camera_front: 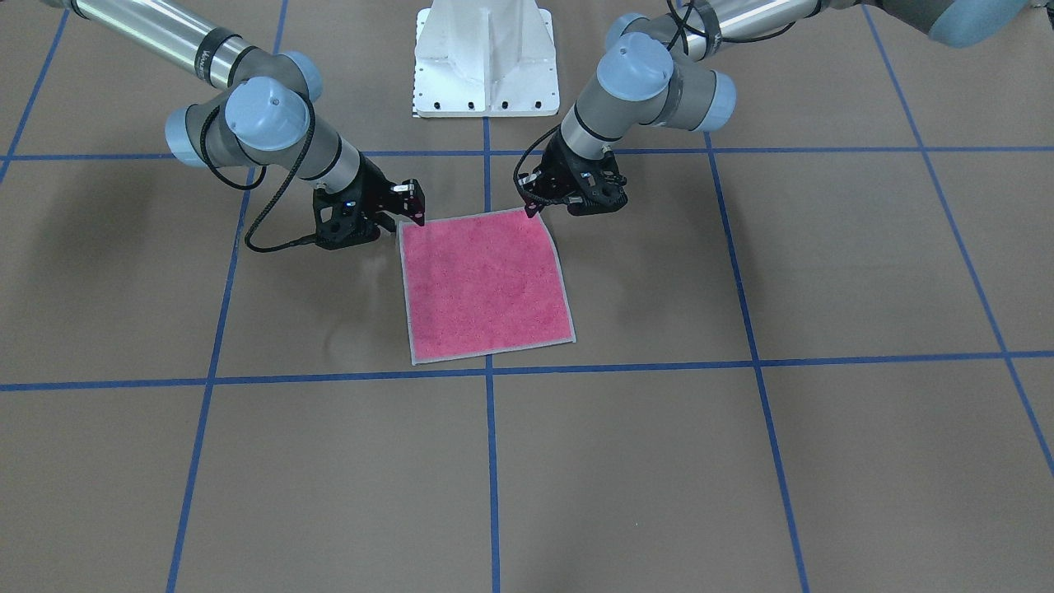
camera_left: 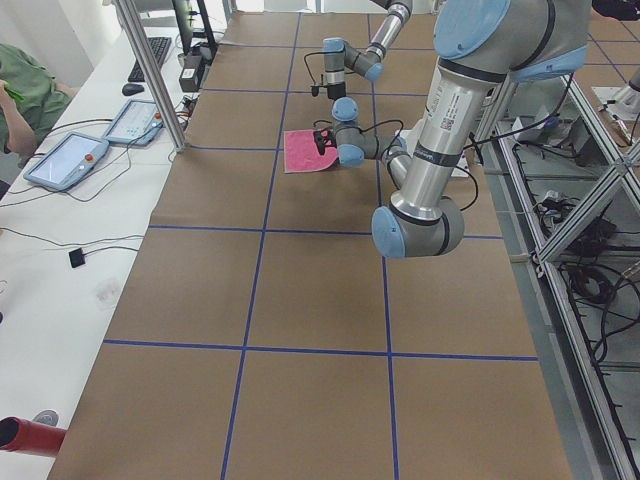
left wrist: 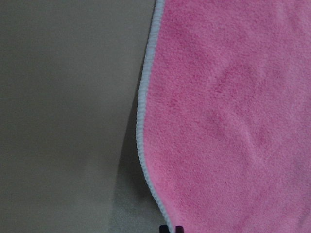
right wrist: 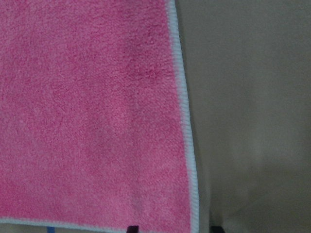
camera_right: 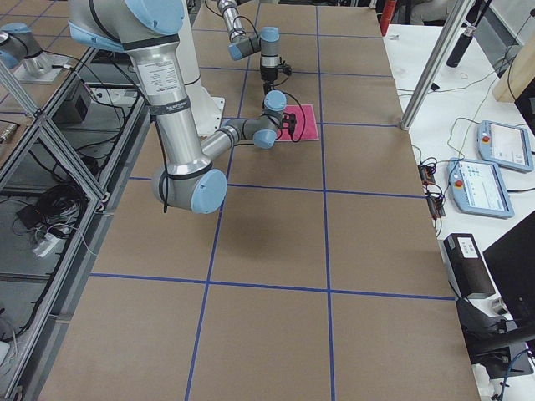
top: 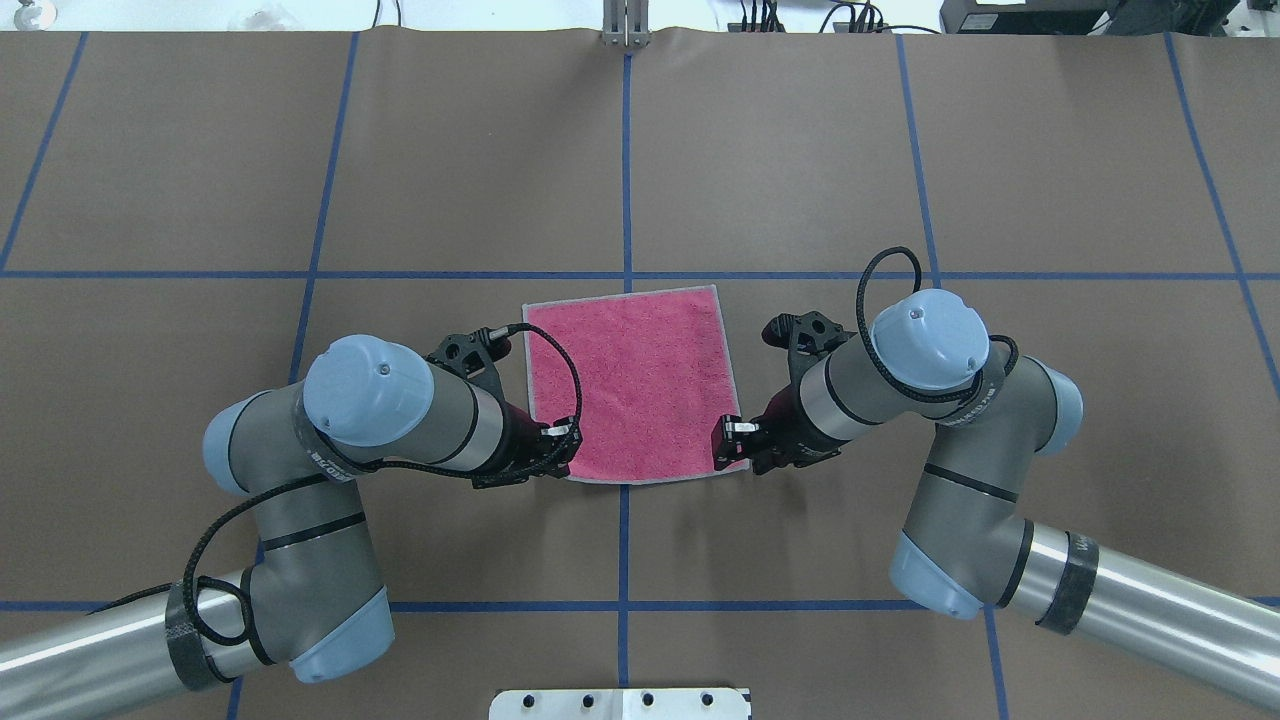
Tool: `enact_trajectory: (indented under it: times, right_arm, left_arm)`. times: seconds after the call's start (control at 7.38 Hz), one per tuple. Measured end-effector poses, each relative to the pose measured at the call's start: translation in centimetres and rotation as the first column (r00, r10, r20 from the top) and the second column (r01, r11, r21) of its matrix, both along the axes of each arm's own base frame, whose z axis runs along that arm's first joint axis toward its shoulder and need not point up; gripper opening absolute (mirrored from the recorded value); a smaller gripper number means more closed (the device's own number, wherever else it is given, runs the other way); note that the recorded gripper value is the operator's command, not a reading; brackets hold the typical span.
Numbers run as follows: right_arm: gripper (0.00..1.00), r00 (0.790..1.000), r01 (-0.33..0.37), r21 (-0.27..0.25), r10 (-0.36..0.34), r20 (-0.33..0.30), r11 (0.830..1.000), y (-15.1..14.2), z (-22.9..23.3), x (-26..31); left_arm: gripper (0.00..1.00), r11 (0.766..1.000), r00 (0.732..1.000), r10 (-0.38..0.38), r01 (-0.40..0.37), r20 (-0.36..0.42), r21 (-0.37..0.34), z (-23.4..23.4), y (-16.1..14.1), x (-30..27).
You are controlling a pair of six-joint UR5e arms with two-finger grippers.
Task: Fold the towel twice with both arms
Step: 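Grasp the towel's other near corner with the right gripper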
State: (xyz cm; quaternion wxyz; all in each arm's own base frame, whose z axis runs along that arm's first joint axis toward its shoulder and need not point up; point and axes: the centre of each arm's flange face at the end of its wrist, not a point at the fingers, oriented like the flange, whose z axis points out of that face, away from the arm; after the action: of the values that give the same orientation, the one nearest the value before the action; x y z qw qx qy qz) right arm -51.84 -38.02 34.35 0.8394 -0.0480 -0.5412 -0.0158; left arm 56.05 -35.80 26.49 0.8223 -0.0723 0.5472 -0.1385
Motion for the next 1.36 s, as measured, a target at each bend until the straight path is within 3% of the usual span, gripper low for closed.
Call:
enact_trajectory:
  times: [0.14,0.41,0.54,1.36]
  right_arm:
    - [0.52,1.000,0.000,0.000,0.000,0.000,1.000,0.0,0.0,0.0]
    - [0.08,1.000,0.001,0.000,-0.001,0.000,1.000,0.0,-0.1,-0.1]
    - [0.00,1.000,0.001,0.000,-0.001,0.000,1.000,0.0,-0.1,-0.1]
    - [0.00,1.000,-0.009,-0.002,0.009,0.026,1.000,0.0,-1.3,0.5]
  left_arm:
    - [0.00,1.000,1.000,-0.001,0.001,0.001,0.000,0.0,0.0,0.0]
    - [0.00,1.000,1.000,-0.001,0.001,0.001,0.000,0.1,-0.1,-0.1]
    - [0.00,1.000,1.000,-0.001,0.001,0.001,0.000,0.1,-0.1,-0.1]
    - [0.00,1.000,1.000,-0.005,0.005,-0.011,0.006,-0.5,-0.4,-0.7]
